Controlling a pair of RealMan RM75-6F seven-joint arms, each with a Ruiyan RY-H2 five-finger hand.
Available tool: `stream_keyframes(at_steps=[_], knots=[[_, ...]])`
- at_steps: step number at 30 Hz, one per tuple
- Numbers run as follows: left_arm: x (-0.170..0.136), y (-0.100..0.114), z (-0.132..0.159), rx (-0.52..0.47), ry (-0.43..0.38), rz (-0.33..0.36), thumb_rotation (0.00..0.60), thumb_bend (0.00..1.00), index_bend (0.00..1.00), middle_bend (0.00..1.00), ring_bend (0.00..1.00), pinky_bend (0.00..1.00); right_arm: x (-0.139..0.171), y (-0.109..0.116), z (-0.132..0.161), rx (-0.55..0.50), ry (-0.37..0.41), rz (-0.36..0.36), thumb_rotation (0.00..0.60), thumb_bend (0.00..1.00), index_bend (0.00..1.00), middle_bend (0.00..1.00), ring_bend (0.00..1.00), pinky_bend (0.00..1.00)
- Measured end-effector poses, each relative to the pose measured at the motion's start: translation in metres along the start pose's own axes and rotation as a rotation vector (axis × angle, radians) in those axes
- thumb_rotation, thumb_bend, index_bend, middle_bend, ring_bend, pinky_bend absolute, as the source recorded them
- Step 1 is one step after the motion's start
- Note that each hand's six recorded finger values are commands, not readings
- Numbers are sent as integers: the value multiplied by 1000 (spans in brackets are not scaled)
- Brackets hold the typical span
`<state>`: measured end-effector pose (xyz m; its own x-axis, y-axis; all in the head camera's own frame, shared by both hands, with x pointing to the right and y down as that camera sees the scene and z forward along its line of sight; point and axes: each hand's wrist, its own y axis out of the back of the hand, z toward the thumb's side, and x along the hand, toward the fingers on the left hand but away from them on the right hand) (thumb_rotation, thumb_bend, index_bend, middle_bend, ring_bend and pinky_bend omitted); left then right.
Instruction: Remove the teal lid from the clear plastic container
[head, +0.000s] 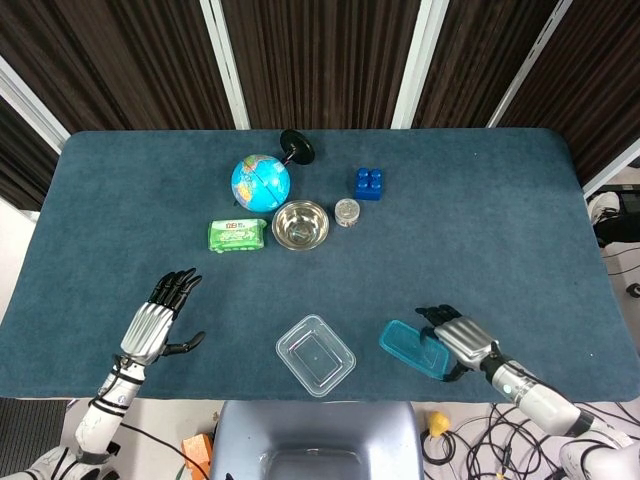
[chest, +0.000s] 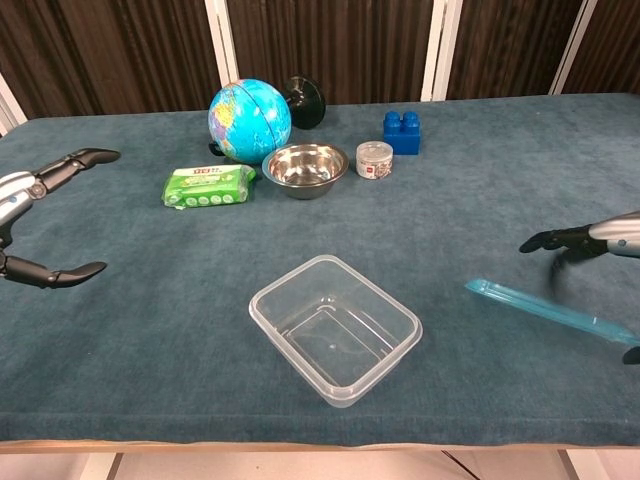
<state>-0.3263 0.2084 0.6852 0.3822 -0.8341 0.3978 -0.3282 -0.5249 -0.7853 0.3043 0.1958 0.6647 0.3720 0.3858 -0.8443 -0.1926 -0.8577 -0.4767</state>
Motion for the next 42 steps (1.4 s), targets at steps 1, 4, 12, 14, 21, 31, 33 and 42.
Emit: stream_keyframes(at_steps=[1, 4, 12, 14, 21, 31, 33, 42], knots=[[-1, 0, 0, -1, 5, -4, 542, 260, 0, 0, 0, 13, -1, -1, -2, 12, -14, 3, 600, 0, 0, 0, 0, 0], [-4, 0, 0, 4, 6, -6, 540, 260, 0, 0, 0, 12, -7, -3, -3, 30, -47, -2, 600, 0, 0, 0, 0, 0], [-8, 13, -3, 16, 7, 5, 541, 256, 0, 0, 0, 12, 5, 18, -2, 32, -68, -80, 600, 0, 0, 0, 0, 0], [-10, 15, -4, 23, 11, -12, 538, 251, 0, 0, 0, 12, 15, 24, -6, 39, -81, -87, 600, 0, 0, 0, 0, 0], [-23, 21, 1, 37, 18, -66, 528, 248, 0, 0, 0, 11, 54, 40, -26, 96, -164, -93, 600, 0, 0, 0, 0, 0], [-73, 53, -17, 260, 129, -117, 599, 296, 0, 0, 0, 0, 136, 53, -66, 127, -399, -388, 600, 0, 0, 0, 0, 0], [-89, 58, -22, 272, 157, -90, 600, 304, 0, 0, 0, 0, 167, 46, -83, 110, -490, -478, 600, 0, 0, 0, 0, 0], [-136, 67, -38, 288, 246, -49, 600, 315, 0, 0, 0, 0, 251, 5, -126, 81, -700, -650, 600, 0, 0, 0, 0, 0]])
